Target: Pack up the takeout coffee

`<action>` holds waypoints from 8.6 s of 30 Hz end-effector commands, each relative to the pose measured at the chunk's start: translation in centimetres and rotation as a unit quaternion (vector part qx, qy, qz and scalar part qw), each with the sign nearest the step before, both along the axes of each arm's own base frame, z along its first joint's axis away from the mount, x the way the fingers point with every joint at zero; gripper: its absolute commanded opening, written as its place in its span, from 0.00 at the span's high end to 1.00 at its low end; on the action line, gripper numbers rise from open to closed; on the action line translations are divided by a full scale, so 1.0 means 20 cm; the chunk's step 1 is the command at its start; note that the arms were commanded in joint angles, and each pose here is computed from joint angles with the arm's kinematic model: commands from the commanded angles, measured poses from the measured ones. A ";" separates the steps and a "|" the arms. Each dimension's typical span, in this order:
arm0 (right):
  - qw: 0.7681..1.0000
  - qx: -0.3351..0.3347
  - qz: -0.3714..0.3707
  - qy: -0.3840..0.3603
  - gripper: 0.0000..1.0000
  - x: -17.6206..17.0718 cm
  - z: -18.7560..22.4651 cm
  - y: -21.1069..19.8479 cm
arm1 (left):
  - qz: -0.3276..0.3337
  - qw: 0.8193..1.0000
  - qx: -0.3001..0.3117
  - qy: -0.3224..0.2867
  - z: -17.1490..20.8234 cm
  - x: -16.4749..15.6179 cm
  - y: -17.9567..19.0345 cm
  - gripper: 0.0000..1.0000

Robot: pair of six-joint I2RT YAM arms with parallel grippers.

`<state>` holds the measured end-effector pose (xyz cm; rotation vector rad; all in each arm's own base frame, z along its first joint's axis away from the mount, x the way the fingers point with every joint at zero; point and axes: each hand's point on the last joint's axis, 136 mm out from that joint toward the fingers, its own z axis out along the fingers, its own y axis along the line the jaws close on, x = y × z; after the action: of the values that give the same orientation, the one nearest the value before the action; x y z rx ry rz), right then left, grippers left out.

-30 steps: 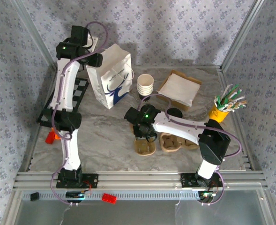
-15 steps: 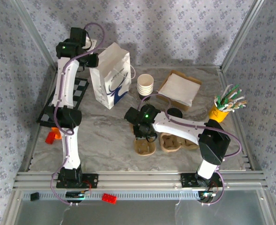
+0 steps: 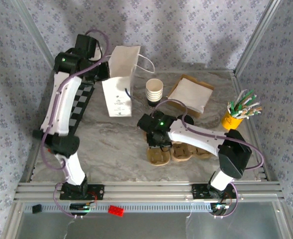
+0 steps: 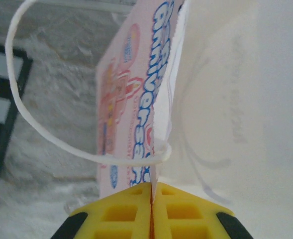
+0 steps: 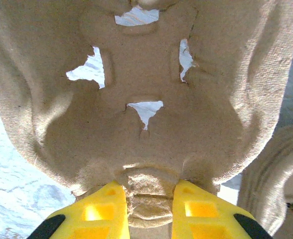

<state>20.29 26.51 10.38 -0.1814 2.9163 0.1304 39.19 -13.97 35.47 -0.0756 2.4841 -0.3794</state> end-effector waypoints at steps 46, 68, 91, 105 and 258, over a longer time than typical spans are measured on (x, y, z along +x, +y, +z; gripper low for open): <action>0.999 -0.030 0.013 0.000 0.63 -0.08 -0.14 -0.01 | 0.159 0.985 -0.065 -0.021 -0.05 -0.84 0.18 0.14; 0.997 -0.027 0.065 -0.019 0.41 -0.10 -0.13 0.02 | 0.071 0.996 -0.032 0.037 -0.28 -0.46 0.14 0.48; 0.995 -0.081 0.038 -0.036 0.52 -0.03 -0.20 0.03 | 0.050 0.997 -0.022 0.051 -0.29 -0.51 0.17 0.86; 0.996 -0.054 0.047 -0.054 0.70 -0.03 -0.09 0.08 | 0.042 0.997 -0.039 0.046 -0.23 -0.57 0.16 0.66; 0.988 0.083 -0.002 -0.127 0.73 0.16 1.04 0.33 | 0.009 0.991 -0.134 -0.015 -0.13 -0.69 -0.28 0.68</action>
<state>23.59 33.33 31.29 -0.1743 2.6199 0.3241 24.73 -18.88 32.32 -0.2304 2.3937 -0.6759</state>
